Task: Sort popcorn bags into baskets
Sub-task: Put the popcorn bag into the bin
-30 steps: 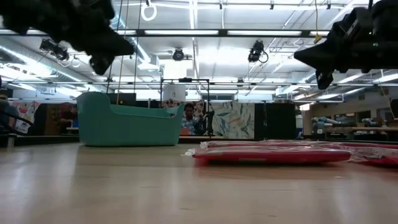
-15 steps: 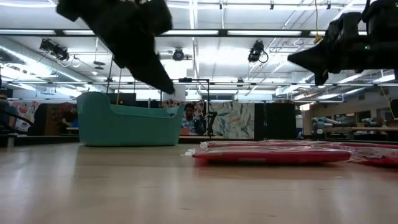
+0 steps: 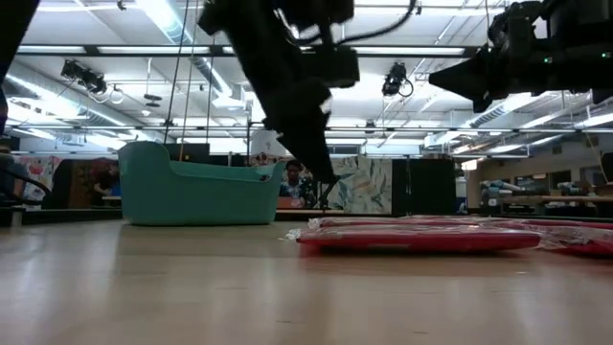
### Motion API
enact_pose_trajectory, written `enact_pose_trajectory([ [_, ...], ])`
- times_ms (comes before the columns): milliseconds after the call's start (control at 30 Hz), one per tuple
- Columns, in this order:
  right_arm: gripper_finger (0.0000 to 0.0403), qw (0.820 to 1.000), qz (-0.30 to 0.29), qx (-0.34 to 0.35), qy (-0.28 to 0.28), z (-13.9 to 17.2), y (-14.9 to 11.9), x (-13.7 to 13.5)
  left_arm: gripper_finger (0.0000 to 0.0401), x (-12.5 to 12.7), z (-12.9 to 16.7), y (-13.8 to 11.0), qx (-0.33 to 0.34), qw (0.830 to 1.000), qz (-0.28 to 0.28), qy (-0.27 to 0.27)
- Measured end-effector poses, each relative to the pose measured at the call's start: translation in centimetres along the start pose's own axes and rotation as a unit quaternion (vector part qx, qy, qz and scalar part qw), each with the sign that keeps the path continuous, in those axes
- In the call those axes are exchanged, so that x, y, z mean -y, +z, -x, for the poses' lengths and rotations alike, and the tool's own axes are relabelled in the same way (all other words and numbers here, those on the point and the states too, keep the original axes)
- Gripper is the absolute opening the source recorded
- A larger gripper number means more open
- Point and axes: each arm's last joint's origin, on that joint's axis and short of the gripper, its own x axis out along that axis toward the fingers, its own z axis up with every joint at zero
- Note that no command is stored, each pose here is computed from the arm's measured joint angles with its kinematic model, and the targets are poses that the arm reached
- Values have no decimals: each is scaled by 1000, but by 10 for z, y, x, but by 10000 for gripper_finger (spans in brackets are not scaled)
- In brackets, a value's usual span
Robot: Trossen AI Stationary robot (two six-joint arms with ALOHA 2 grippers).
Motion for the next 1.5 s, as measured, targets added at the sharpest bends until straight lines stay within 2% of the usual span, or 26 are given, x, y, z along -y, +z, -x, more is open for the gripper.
enact_pose_trajectory([
  [167, 20, 999, 28, -16, -39, -4, 2, 2, 137, -37, -15, 7, 15, 1000, -3, 26],
  [333, 20, 997, 46, -16, -60, -3, 3, 3, 194, -71, -23, 9, 25, 999, 15, 23],
  [433, 20, 995, 59, -11, -76, -3, 5, 4, 221, -79, -36, 10, 39, 999, 19, 17],
  [567, 20, 993, 69, -13, -91, -1, 5, 5, 227, -78, -51, 8, 20, 1000, -1, 15],
  [633, 20, 993, 69, -10, -92, -1, 6, 5, 225, -78, -52, 17, 38, 999, -2, 16],
  [800, 20, 993, 77, -8, -92, 0, 7, 5, 219, -72, -71, 20, 10, 999, -25, 20],
  [1033, 20, 992, 81, -15, -91, 0, 6, 5, 217, -70, -82, 19, 1, 999, -38, 30],
  [1267, 20, 993, 80, -9, -87, 0, 6, 5, 217, -66, -81, 18, -10, 998, -48, 39],
  [1500, 20, 993, 83, -10, -86, 0, 6, 5, 217, -55, -79, 16, -28, 989, -123, 76],
])
